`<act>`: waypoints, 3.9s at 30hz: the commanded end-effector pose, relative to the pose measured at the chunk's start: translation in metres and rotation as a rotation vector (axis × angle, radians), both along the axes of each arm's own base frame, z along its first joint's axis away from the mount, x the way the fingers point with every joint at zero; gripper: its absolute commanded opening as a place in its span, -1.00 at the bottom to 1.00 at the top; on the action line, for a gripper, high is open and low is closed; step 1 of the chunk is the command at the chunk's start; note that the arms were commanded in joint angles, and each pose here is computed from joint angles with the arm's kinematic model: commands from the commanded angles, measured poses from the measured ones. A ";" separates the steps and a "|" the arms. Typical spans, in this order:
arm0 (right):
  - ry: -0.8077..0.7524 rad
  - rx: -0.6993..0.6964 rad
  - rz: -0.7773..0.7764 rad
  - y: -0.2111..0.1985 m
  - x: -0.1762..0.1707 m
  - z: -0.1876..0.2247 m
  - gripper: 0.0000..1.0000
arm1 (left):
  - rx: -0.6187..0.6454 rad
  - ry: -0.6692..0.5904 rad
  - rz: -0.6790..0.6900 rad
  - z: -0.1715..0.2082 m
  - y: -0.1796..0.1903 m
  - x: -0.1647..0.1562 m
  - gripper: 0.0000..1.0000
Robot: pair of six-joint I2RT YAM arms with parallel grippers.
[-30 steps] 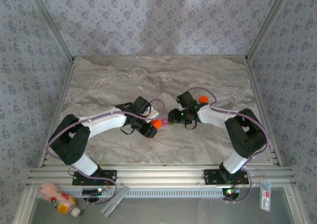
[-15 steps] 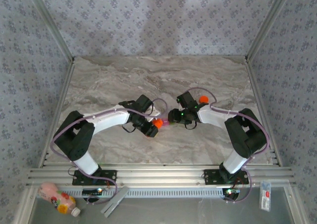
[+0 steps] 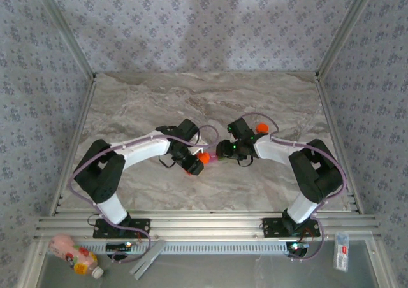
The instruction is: Sort the pills into containers
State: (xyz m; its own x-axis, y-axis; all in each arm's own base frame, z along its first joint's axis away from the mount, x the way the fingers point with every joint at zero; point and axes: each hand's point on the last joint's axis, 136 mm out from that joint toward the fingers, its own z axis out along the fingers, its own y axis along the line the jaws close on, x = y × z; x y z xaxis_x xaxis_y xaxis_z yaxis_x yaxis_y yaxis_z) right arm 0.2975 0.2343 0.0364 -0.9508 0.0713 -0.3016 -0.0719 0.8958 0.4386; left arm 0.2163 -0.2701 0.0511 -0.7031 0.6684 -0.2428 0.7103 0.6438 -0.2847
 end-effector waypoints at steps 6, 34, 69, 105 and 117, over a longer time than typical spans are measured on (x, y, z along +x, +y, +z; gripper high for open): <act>0.035 -0.005 -0.008 -0.001 -0.006 -0.009 0.04 | 0.015 0.002 -0.022 0.005 0.001 0.003 -1.00; 0.036 -0.004 -0.001 0.003 -0.008 -0.009 0.03 | 0.092 0.046 -0.046 0.009 0.006 0.002 -1.00; 0.036 0.000 0.000 0.004 -0.010 -0.009 0.02 | 0.175 0.075 -0.084 0.006 0.008 0.003 -1.00; 0.031 0.002 0.002 0.007 -0.013 -0.005 0.02 | 0.256 0.072 -0.115 0.009 0.015 0.009 -1.00; 0.030 0.001 0.004 0.007 -0.015 -0.005 0.02 | 0.275 0.070 -0.122 0.011 0.015 0.011 -1.00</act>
